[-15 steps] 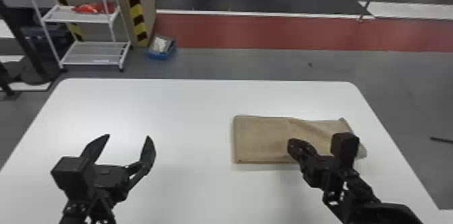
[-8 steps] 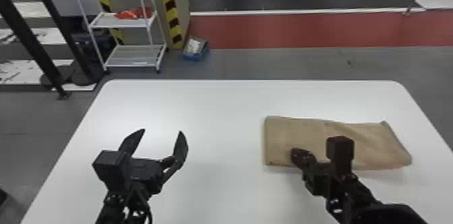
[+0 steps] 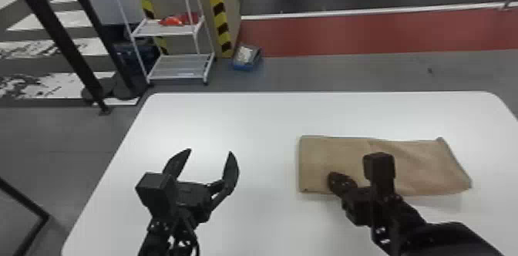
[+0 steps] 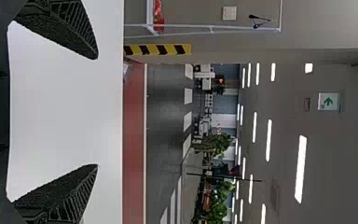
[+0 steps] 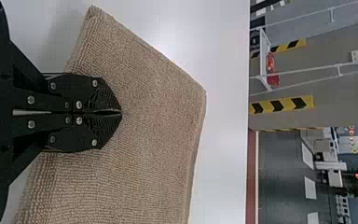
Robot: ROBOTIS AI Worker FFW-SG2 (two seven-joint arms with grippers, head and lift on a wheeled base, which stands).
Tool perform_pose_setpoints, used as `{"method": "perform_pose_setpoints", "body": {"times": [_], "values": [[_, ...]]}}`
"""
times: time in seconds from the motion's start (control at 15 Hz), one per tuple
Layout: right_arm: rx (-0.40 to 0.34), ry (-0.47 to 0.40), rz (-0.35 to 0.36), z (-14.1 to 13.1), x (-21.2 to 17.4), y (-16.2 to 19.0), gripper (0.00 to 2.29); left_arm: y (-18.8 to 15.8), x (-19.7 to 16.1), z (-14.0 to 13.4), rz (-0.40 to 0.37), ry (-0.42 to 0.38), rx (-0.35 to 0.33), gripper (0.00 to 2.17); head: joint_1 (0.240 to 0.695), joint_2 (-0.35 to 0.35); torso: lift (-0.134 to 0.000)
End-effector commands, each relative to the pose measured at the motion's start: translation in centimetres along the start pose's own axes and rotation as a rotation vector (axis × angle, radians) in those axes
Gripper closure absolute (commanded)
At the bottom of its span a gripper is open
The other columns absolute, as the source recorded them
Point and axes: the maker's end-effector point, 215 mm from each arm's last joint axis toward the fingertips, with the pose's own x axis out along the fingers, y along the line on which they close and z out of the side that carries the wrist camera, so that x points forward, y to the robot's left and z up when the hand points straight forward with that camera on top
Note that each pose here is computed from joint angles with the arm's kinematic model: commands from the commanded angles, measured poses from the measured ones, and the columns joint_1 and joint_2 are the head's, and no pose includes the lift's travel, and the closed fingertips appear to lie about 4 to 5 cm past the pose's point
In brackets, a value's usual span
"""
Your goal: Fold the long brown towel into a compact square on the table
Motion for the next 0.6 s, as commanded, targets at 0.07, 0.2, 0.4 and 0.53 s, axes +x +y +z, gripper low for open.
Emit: {"method": "perform_pose_setpoints", "body": {"times": [0.07,0.2,0.4,0.53], "values": [[-0.039,0.022,0.056,-0.6,0.6,4.1,2.11,0.4,-0.1,-0.1,0.006,0.002,0.001,0.04,0.695,0.201,-0.057],[-0.069,0.015,0.069,-0.3,0.9,6.2,2.11,0.7,-0.2,-0.1,0.010,0.003,0.003,0.04,0.695,0.235,-0.057],[-0.068,-0.020,0.091,1.2,0.7,7.8,2.11,1.1,-0.3,-0.3,0.018,0.007,0.005,0.04,0.695,0.268,-0.057],[-0.066,-0.061,0.098,3.0,0.1,8.3,2.11,1.5,-0.4,-0.5,0.022,0.011,0.007,0.04,0.695,0.291,-0.057]]}}
